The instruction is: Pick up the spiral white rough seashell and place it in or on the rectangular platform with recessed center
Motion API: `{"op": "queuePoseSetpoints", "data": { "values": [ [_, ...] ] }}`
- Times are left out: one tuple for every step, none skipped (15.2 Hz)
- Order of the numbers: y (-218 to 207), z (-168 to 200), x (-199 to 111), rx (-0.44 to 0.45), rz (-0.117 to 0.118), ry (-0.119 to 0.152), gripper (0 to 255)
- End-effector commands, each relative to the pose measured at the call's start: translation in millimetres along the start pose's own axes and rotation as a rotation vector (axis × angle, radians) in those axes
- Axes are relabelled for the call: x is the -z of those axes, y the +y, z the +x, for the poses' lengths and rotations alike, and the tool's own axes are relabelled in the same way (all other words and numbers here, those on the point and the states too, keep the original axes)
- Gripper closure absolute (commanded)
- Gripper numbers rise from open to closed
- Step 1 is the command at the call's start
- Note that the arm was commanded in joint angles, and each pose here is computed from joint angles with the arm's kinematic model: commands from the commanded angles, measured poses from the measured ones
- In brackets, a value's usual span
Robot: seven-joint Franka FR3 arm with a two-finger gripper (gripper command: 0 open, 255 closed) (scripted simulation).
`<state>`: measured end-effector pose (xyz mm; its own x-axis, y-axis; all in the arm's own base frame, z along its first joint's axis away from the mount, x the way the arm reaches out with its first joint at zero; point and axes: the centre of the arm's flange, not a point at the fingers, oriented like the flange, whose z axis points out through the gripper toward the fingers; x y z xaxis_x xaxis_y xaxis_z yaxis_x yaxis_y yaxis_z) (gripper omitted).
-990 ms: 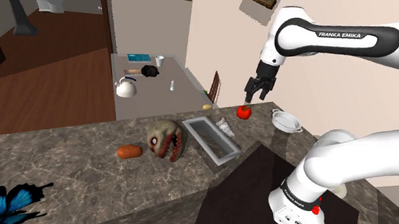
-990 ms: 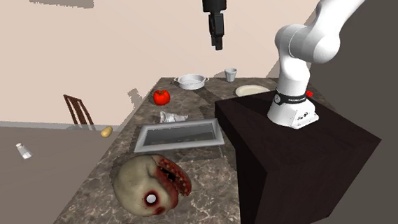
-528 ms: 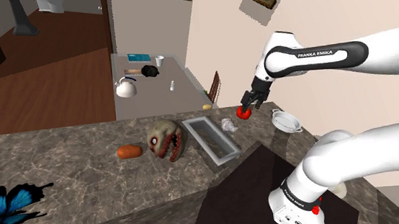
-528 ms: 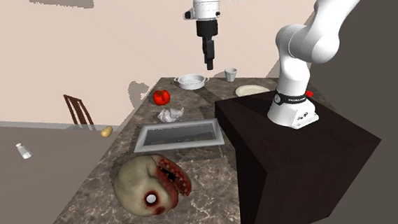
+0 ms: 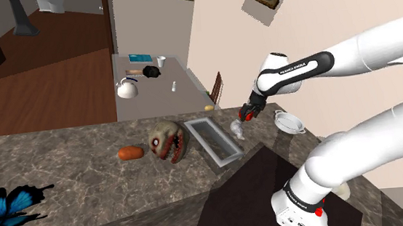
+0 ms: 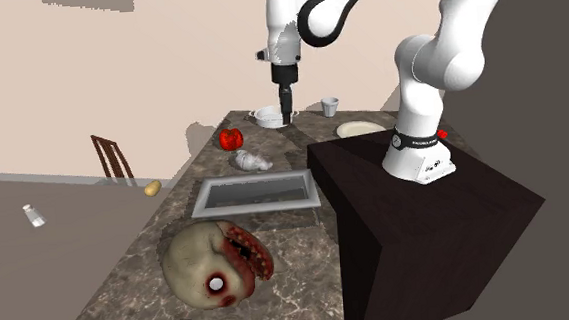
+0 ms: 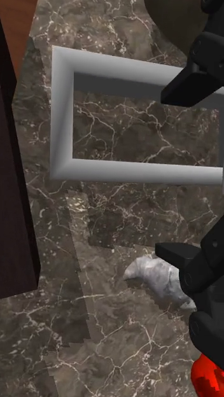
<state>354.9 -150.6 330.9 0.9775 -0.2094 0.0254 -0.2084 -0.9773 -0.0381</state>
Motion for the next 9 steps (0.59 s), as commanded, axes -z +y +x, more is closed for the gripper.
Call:
{"op": "queuePoseSetpoints", "data": {
  "values": [
    [13.3,6.3,-21.5,0.0,-0.007,0.014,0],
    [19.4,9.8,-32.1,-0.001,-0.011,0.019,0],
    [25.6,13.4,-42.6,-0.001,-0.014,0.024,0],
    [31.9,17.0,-53.1,-0.002,-0.017,0.03,0],
    [38.1,20.7,-63.5,-0.003,-0.02,0.035,0],
    [44.4,24.4,-73.9,-0.003,-0.023,0.04,0],
    [50.8,28.2,-84.3,-0.004,-0.026,0.046,0],
    [57.2,32.0,-94.6,-0.004,-0.029,0.051,0],
    [63.6,35.9,-104.9,-0.005,-0.032,0.056,0]
  ]
}}
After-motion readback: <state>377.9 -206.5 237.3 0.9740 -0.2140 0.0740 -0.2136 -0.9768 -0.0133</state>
